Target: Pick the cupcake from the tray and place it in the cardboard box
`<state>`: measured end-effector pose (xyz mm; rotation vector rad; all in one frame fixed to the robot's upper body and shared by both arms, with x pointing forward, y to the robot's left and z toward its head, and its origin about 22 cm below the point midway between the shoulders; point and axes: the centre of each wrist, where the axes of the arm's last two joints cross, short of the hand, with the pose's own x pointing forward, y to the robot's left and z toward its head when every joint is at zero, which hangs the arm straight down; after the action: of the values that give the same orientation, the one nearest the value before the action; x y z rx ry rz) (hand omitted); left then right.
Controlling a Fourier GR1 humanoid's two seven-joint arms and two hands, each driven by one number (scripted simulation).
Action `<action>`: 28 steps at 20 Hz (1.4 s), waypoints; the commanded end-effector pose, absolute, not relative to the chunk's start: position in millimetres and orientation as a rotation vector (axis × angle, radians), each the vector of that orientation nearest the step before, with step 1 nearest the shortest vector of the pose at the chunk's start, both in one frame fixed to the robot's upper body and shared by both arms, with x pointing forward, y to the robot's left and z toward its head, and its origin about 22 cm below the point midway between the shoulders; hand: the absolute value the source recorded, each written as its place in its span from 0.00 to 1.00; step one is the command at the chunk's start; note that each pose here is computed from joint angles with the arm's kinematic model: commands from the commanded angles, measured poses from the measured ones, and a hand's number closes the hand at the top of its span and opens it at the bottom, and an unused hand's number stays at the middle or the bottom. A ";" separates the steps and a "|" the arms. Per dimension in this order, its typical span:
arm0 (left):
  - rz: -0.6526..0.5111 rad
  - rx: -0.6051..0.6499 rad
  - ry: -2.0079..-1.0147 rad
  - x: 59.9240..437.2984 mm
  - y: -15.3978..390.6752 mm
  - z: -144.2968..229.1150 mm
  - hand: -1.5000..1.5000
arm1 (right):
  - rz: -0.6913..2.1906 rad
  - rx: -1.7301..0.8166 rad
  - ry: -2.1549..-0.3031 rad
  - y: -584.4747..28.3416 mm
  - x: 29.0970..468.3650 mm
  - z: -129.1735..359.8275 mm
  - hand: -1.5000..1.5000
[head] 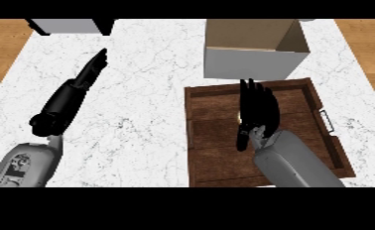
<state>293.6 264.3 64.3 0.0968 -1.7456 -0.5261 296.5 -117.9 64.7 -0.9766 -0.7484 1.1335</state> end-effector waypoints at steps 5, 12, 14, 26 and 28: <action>-0.529 0.115 -1.757 288.3 255.7 63.9 0.50 | 1.096 -0.994 -0.613 -128.9 307.6 51.8 0.00; -0.532 0.105 -1.747 285.1 261.0 66.4 0.50 | 1.224 -0.991 -0.741 -131.8 304.1 32.3 1.00; -0.526 0.092 -1.745 283.7 253.3 66.1 0.50 | 1.217 -1.061 -0.812 -131.4 296.6 25.4 1.00; -0.557 0.063 -1.767 298.9 256.2 73.9 0.50 | 1.608 -0.800 -1.360 -66.9 272.7 40.7 1.00; -0.577 0.039 -1.776 301.8 249.6 71.3 0.50 | 1.767 -0.548 -1.596 -23.2 241.7 47.9 1.00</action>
<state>298.5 256.4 69.7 0.0716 -1.7599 -0.5519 278.5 -71.8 40.4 -0.8828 -1.2779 1.5235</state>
